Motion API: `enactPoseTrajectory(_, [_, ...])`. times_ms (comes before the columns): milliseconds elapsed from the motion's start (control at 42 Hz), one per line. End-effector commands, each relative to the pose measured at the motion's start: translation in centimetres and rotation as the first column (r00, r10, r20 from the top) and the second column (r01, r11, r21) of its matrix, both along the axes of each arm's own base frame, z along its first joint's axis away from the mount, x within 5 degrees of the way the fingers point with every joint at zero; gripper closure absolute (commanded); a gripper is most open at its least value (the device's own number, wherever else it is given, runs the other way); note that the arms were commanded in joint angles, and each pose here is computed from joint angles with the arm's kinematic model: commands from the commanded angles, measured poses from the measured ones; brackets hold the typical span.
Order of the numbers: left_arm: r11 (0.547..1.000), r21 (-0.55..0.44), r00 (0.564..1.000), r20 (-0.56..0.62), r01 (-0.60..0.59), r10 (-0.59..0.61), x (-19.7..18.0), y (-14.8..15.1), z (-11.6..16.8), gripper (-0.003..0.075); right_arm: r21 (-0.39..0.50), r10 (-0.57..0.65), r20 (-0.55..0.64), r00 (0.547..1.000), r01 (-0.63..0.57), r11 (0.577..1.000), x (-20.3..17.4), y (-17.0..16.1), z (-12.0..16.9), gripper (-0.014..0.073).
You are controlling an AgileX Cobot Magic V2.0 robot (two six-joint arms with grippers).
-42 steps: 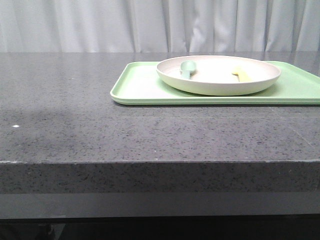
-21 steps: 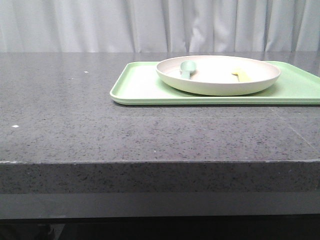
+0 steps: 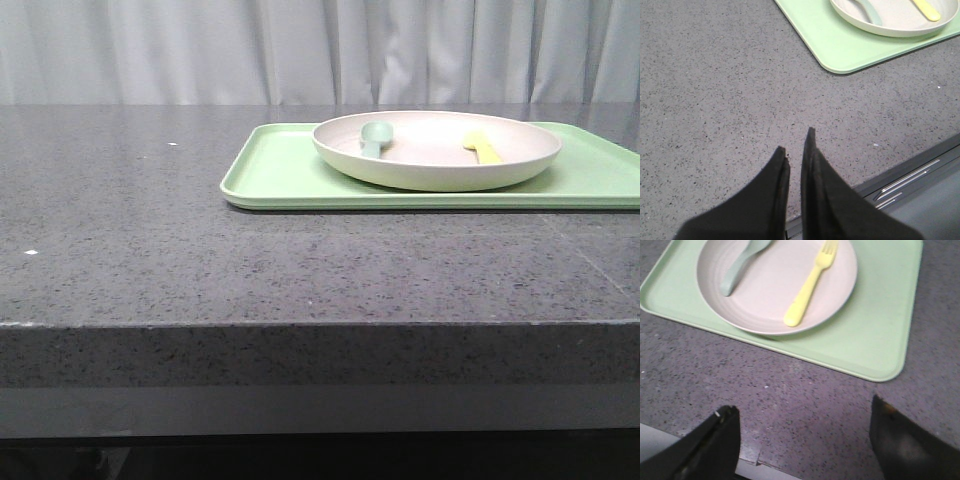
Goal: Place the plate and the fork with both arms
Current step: 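Move the right gripper toward the yellow fork on the plate, then lower the right gripper and close it on the yellow fork handle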
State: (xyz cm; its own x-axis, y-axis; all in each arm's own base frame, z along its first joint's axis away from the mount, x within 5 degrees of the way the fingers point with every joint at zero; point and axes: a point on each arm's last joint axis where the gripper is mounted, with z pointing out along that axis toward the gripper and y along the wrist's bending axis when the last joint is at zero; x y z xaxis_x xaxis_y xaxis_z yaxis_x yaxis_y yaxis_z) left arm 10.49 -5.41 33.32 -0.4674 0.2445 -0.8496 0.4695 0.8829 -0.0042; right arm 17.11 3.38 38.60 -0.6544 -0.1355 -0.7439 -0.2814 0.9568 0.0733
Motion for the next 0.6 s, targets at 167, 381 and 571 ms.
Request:
enactPoseTrajectory(167, [0.998, -0.062, 0.995, 0.096, -0.009, 0.015, 0.2, -0.1, 1.6, 0.0659, -0.014, 0.130, 0.020, 0.991, -0.130, 0.991, 4.8, 3.3, 2.5, 0.0104])
enactPoseTrajectory(381, [0.998, -0.062, 0.995, 0.096, -0.009, 0.015, 0.2, -0.1, 1.6, 0.0659, 0.012, 0.076, -0.092, 0.993, -0.076, 0.997, 9.7, 4.3, 2.2, 0.0233])
enactPoseTrajectory(571, [0.998, -0.062, 0.995, 0.096, -0.009, 0.015, 0.2, -0.1, 1.6, 0.0659, -0.016, -0.048, -0.228, 0.973, 0.046, 0.999, 14.3, 4.7, 0.9, 0.0237])
